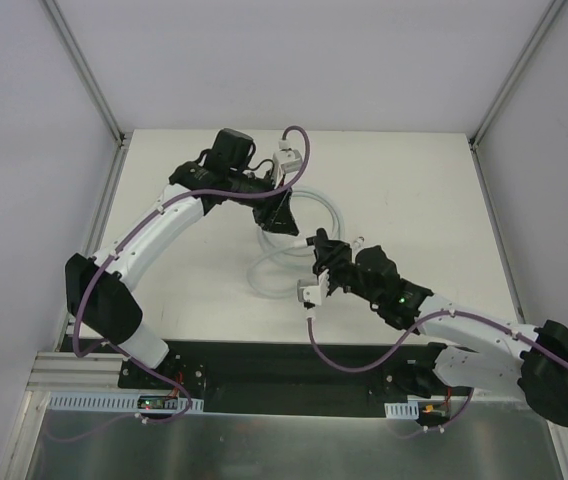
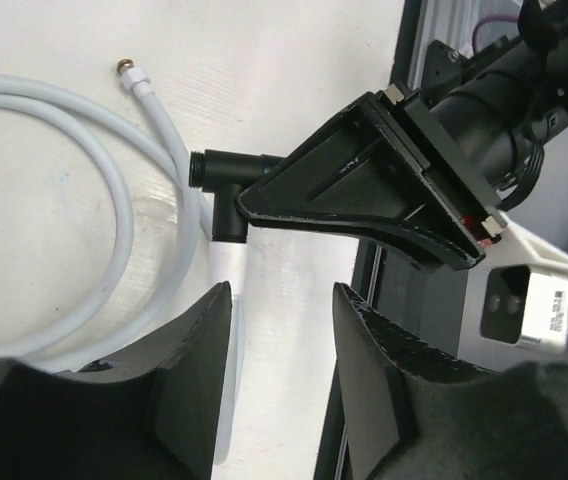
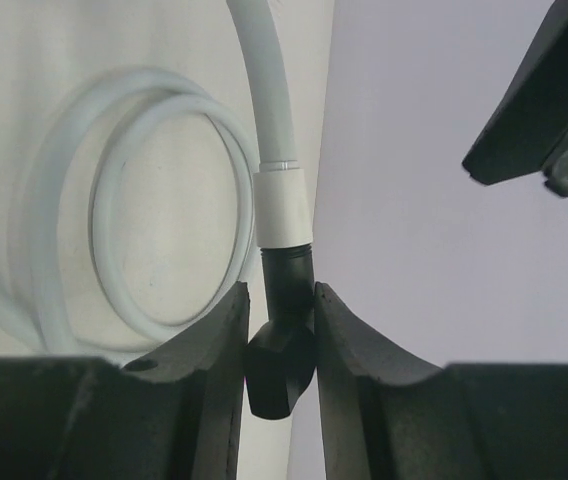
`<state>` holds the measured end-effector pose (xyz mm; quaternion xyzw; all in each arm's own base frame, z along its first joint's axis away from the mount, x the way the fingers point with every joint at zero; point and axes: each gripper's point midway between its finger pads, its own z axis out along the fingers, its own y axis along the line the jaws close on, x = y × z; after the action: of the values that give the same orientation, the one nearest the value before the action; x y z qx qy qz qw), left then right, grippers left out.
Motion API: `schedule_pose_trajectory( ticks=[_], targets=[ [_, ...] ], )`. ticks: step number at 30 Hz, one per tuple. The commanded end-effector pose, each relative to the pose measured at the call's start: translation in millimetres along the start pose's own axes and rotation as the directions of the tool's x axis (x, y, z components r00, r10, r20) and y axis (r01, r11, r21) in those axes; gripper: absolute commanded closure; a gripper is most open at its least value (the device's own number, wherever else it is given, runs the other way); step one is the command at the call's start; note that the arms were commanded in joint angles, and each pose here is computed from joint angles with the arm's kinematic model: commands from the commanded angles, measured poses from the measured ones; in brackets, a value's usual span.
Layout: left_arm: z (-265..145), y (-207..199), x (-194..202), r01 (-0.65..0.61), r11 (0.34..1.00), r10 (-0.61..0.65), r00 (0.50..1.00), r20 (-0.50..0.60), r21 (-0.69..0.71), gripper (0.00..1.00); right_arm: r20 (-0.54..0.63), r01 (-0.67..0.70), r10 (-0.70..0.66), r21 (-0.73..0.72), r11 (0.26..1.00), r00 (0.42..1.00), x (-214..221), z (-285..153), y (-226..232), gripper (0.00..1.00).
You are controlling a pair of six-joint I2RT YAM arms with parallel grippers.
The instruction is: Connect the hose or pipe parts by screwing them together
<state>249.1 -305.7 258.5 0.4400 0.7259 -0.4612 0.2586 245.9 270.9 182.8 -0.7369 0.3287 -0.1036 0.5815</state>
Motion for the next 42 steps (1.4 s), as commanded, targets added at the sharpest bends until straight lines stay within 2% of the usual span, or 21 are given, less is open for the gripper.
schedule_pose_trajectory(
  ticks=[1,2,4,6,8,9,11,12,14,15,18,23,27,32,34,35,42],
  targets=[
    [-17.7,1.9,-27.1,-0.012,0.995,0.020,0.997,0.069,-0.101,0.54,-0.052,-0.027,0.036,0.170,0.985,0.998,19.3,-1.5,-35.3,1.00],
    [-19.9,4.6,-28.9,-0.005,0.992,0.015,0.997,0.078,-0.127,0.51,-0.058,-0.046,0.056,0.170,0.984,0.997,24.1,-0.8,-35.0,0.99],
    [-30.3,16.6,-32.1,-0.003,0.969,0.027,0.995,0.092,-0.247,0.26,-0.097,-0.113,0.136,0.211,0.971,0.986,45.6,-3.4,-39.6,1.00],
    [-42.4,22.8,-32.9,-0.014,0.942,0.053,0.993,0.108,-0.335,0.20,-0.159,-0.173,0.216,0.251,0.952,0.963,75.6,-11.4,-44.4,1.00],
    [-55.5,39.6,-26.8,0.016,0.885,0.042,0.992,0.116,-0.465,0.16,-0.189,-0.248,0.303,0.268,0.931,0.934,95.8,-17.0,-47.9,1.00],
    [-64.3,37.7,-29.3,0.023,0.867,0.053,0.989,0.137,-0.498,0.16,-0.248,-0.292,0.357,0.265,0.919,0.900,121.1,-25.2,-39.3,1.00],
    [-73.9,44.5,-21.3,0.068,0.823,0.024,0.988,0.154,-0.563,0.15,-0.259,-0.385,0.456,0.283,0.879,0.852,138.6,-29.3,-37.7,1.00],
    [-80.3,39.7,-23.8,0.066,0.816,0.043,0.984,0.174,-0.574,0.14,-0.305,-0.424,0.499,0.280,0.861,0.811,157.7,-32.9,-26.4,1.00],
    [-82.3,42.9,-10.0,0.091,0.797,0.020,0.984,0.177,-0.597,0.14,-0.330,-0.457,0.545,0.310,0.834,0.771,174.1,-35.0,-26.1,1.00],
    [-87.0,39.1,-8.6,0.096,0.791,0.028,0.981,0.192,-0.605,0.13,-0.351,-0.496,0.587,0.319,0.808,0.730,186.2,-36.0,-17.1,1.00],
    [-85.1,39.6,8.6,0.103,0.789,0.024,0.980,0.197,-0.606,0.14,-0.424,-0.541,0.630,0.323,0.777,0.651,210.3,-40.7,1.7,1.00],
    [-79.8,49.5,40.4,0.099,0.771,0.004,0.987,0.160,-0.630,0.14,-0.591,-0.525,0.642,0.389,0.757,0.488,251.1,-64.3,25.7,1.00],
    [-74.9,52.4,51.0,0.094,0.775,0.004,0.988,0.154,-0.624,0.14,-0.634,-0.512,0.673,0.462,0.724,0.380,275.0,-79.1,32.9,0.99],
    [-74.7,51.5,60.8,0.073,0.777,0.015,0.991,0.135,-0.625,0.14,-0.716,-0.479,0.652,0.494,0.726,0.250,299.0,-96.3,56.2,0.99],
    [-74.9,51.9,63.4,0.070,0.776,0.017,0.991,0.132,-0.627,0.13,-0.720,-0.480,0.656,0.504,0.718,0.226,302.5,-96.6,61.0,0.99],
    [-74.0,50.7,64.1,0.066,0.781,0.019,0.992,0.128,-0.621,0.14,-0.714,-0.482,0.662,0.509,0.713,0.226,303.0,-95.1,61.2,0.94],
    [-80.2,46.9,60.3,0.051,0.773,0.048,0.989,0.139,-0.632,0.13,-0.681,-0.496,0.704,0.549,0.673,0.202,305.8,-87.9,66.5,0.78]
  ],
)
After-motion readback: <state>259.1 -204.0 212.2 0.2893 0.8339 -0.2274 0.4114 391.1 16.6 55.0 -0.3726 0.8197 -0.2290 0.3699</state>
